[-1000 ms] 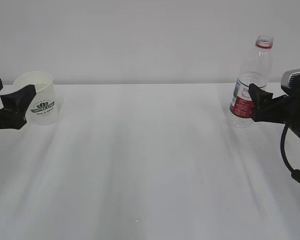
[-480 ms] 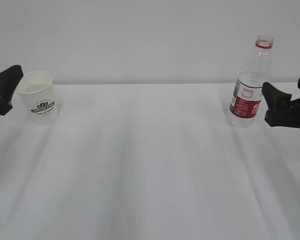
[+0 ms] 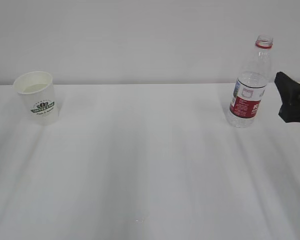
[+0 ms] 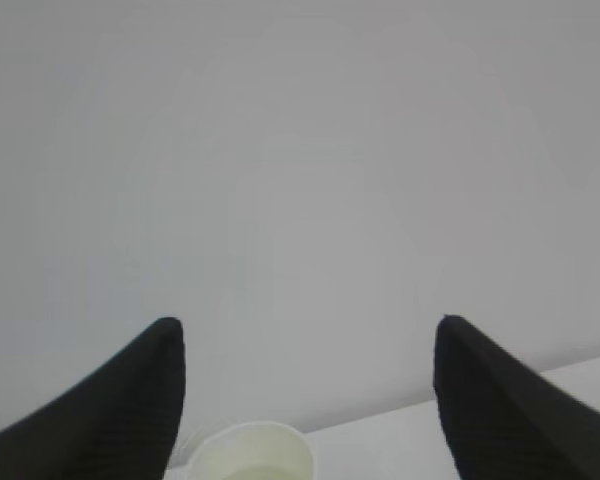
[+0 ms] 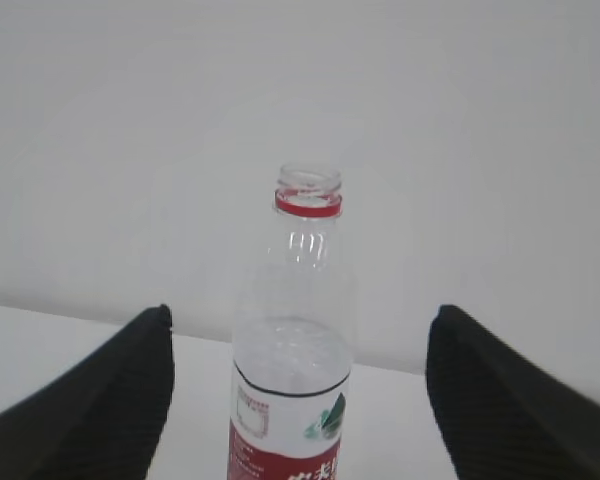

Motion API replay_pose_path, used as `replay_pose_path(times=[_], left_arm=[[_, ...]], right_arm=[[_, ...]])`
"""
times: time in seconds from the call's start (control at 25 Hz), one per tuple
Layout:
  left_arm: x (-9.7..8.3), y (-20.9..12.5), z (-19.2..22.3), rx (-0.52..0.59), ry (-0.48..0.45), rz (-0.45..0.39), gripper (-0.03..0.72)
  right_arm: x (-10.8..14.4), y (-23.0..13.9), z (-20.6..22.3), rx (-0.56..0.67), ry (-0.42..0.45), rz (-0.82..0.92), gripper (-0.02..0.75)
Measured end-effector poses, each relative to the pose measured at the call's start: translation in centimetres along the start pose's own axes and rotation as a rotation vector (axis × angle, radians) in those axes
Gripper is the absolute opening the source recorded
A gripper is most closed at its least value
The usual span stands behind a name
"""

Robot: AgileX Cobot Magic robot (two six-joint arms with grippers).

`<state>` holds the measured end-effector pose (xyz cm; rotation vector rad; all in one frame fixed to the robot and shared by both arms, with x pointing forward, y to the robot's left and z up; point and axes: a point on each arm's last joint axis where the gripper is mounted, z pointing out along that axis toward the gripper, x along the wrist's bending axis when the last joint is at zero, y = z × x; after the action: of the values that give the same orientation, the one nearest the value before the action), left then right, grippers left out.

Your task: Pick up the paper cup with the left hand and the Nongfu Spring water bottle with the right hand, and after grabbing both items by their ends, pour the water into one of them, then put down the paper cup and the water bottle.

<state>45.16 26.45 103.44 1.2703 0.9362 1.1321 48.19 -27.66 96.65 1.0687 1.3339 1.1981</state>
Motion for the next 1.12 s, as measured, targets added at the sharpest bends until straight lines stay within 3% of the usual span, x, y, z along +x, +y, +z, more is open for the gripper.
replay_pose_path(times=[0.68, 1.12], left_arm=[[0.1, 5.5, -7.4, -0.029, 0.057, 0.036, 0.564], [0.3, 6.8, -10.6, 0.068, 0.093, 0.038, 0.562]], right_arm=[[-0.5, 4.9, -3.3, -0.025, -0.005, -0.011, 0.589], [-0.8, 8.3, -8.2, -0.018, -0.008, -0.057, 0.59]])
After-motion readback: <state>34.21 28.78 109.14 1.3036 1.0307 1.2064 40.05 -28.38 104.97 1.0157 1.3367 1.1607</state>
